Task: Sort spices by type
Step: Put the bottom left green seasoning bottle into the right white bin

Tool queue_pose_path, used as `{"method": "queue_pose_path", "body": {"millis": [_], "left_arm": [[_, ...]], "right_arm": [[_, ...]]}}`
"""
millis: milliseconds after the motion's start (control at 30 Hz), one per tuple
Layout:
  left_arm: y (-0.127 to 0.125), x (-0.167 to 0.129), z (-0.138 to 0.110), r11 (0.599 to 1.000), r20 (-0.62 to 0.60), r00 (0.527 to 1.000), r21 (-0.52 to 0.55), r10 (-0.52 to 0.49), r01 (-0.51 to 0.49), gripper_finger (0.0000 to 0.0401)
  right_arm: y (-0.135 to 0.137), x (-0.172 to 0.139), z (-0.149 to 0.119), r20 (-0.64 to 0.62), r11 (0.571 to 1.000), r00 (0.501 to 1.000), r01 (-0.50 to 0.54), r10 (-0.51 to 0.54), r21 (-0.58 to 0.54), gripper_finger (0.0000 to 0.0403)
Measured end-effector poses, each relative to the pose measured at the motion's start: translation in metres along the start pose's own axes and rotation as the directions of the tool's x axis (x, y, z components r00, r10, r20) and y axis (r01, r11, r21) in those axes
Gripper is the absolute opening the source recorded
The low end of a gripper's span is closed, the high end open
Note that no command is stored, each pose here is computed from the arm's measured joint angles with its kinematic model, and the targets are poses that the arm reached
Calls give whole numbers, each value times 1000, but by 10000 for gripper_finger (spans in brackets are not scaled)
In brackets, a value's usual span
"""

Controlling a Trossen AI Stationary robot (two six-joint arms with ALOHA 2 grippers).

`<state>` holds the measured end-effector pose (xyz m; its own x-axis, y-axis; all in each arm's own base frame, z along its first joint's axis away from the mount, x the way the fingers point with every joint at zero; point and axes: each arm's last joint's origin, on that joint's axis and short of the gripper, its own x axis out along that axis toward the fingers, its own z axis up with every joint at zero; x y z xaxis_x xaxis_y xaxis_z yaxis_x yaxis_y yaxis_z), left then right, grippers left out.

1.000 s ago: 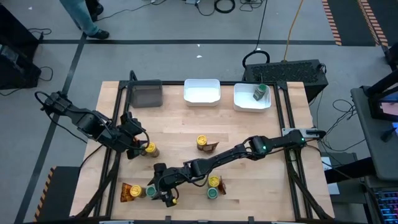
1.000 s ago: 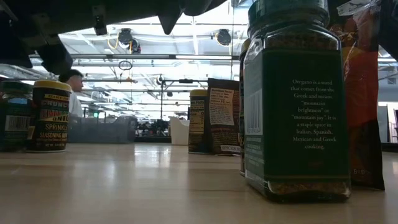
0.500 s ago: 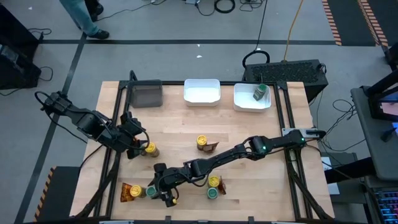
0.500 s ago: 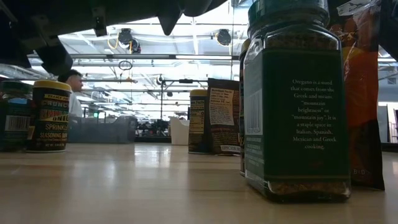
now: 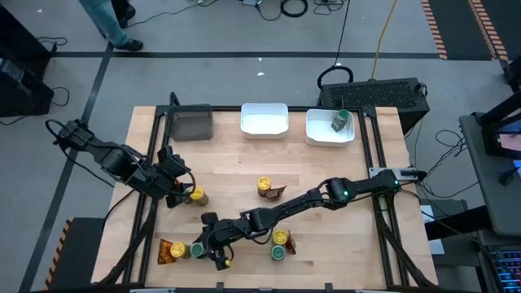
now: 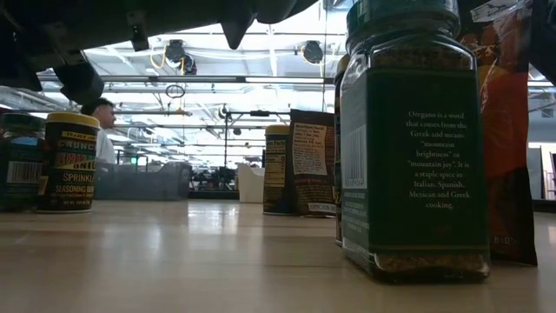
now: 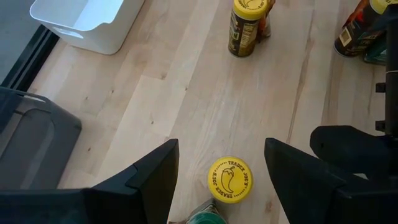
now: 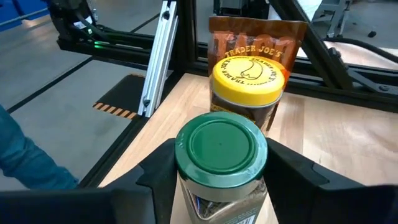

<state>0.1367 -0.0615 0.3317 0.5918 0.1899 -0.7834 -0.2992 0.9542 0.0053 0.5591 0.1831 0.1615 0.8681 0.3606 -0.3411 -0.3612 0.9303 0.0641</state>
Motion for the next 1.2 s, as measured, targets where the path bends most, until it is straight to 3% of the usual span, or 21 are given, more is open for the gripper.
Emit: {"method": "queue_pose_path", "body": {"millis": [233,400,733,1000,1200], "left_arm": [[0,0,0,1000,0,1000,0,0,0,242],[0,0,0,1000,-9,1000,0,-10,10,242],[0,0,0,1000,-13,1000,20,-15,15,242],[-1,0,1,1000,12,1000,10,-9,9,242],[-3,0,4,1000,40,999,-8,-28,28,242]], "right_arm": [[-11,-5,12,60,997,998,4,-9,81,184],[-19,-20,35,64,994,998,19,-26,106,186],[-30,-73,66,-232,993,971,81,-61,81,183],[-33,-118,100,-282,996,957,83,-75,14,175],[-40,-152,110,-397,996,914,84,-84,-18,174]]}}
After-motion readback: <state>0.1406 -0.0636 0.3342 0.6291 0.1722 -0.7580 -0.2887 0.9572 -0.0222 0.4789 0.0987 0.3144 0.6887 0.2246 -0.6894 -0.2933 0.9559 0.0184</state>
